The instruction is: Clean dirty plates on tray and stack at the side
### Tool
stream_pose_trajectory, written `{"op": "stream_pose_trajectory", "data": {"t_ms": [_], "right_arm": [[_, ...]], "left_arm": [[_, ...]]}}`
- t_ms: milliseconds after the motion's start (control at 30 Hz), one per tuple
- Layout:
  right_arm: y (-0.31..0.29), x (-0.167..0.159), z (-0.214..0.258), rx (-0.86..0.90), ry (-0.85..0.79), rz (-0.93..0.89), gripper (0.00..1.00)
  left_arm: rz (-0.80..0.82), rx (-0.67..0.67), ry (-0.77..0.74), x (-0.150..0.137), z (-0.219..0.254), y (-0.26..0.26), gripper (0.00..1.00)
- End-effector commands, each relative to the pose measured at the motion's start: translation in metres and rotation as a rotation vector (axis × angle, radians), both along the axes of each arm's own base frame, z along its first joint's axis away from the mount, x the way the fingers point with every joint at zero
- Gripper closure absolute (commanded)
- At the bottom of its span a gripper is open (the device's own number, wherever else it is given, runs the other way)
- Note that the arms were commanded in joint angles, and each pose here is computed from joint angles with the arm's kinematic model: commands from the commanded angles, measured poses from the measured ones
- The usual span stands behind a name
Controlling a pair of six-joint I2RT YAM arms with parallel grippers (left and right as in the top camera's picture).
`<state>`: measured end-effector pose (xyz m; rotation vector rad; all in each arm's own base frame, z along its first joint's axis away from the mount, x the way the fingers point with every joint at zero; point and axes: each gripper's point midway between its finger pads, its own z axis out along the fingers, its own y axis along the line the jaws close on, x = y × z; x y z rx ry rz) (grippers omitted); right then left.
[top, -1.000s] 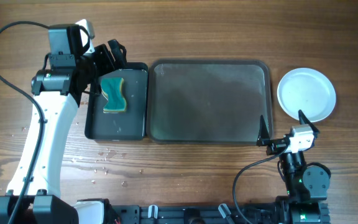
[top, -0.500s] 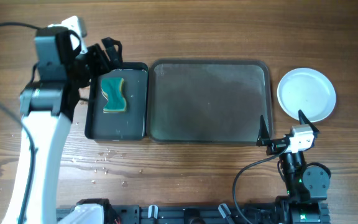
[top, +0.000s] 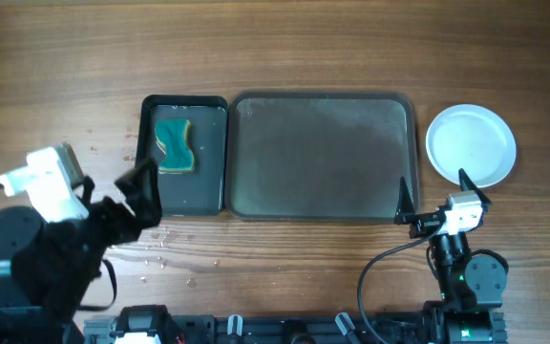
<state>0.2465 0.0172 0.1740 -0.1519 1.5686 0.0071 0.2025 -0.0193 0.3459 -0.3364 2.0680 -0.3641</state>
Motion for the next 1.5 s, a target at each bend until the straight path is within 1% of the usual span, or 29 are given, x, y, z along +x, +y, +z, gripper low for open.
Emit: {"op": "stream_pose_trajectory", "data": {"t_ms": [0, 167, 267, 300, 367, 467, 633, 733, 800, 900, 1167, 1300, 1367, 1400, 1467], "right_arm": [[-0.001, 0.0, 0.002, -0.012, -0.012, -0.008, 0.0], [-0.001, 0.0, 0.002, -0.012, -0.012, -0.008, 0.0], [-0.001, 0.0, 0.002, -0.012, -0.012, -0.008, 0.0], [-0.001, 0.0, 0.002, -0.012, -0.012, -0.008, 0.0], [-0.001, 0.0, 0.002, -0.012, -0.012, -0.008, 0.0], [-0.001, 0.0, 0.002, -0.012, -0.012, -0.008, 0.0], [-0.001, 0.0, 0.002, -0.012, -0.012, -0.008, 0.0], [-0.001, 0.0, 0.002, -0.012, -0.012, -0.008, 0.0], [-0.001, 0.0, 0.002, -0.012, -0.012, -0.008, 0.0], [-0.001, 0.0, 0.002, -0.012, -0.012, -0.008, 0.0], [-0.001, 0.0, 0.002, -0.012, -0.012, -0.008, 0.0], [-0.001, 0.0, 0.002, -0.012, -0.012, -0.008, 0.0], [-0.001, 0.0, 0.002, -0.012, -0.012, -0.008, 0.0], [-0.001, 0.0, 0.002, -0.012, -0.012, -0.008, 0.0], [-0.001, 0.0, 0.002, -0.012, -0.012, -0.008, 0.0]], "left_arm": [[0.055, 0.008, 0.062, -0.02, -0.037, 0.01, 0.0], [0.076, 0.011, 0.123, -0.042, -0.108, 0.012, 0.0], [0.077, 0.012, 0.106, -0.044, -0.138, 0.012, 0.0], [0.077, 0.014, 0.041, -0.036, -0.141, 0.013, 0.0], [0.081, 0.009, -0.06, -0.025, -0.134, 0.013, 0.0], [0.051, 0.005, -0.285, -0.004, -0.109, 0.009, 0.0], [0.047, 0.02, -0.634, 0.014, -0.073, 0.01, 0.0], [0.049, -0.001, -0.76, 0.019, -0.062, 0.011, 0.0], [0.048, -0.006, -0.802, 0.021, -0.062, 0.011, 0.0], [0.048, -0.006, -0.8, 0.025, -0.074, 0.011, 0.0], [0.079, -0.005, -0.704, 0.039, -0.121, 0.017, 0.0], [0.095, 0.006, -0.573, 0.043, -0.154, 0.02, 0.0], [0.136, 0.015, -0.441, 0.044, -0.187, 0.027, 0.0], [0.151, 0.027, -0.429, 0.043, -0.19, 0.03, 0.0], [0.121, 0.129, -0.435, 0.043, -0.189, 0.03, 0.0]]}}
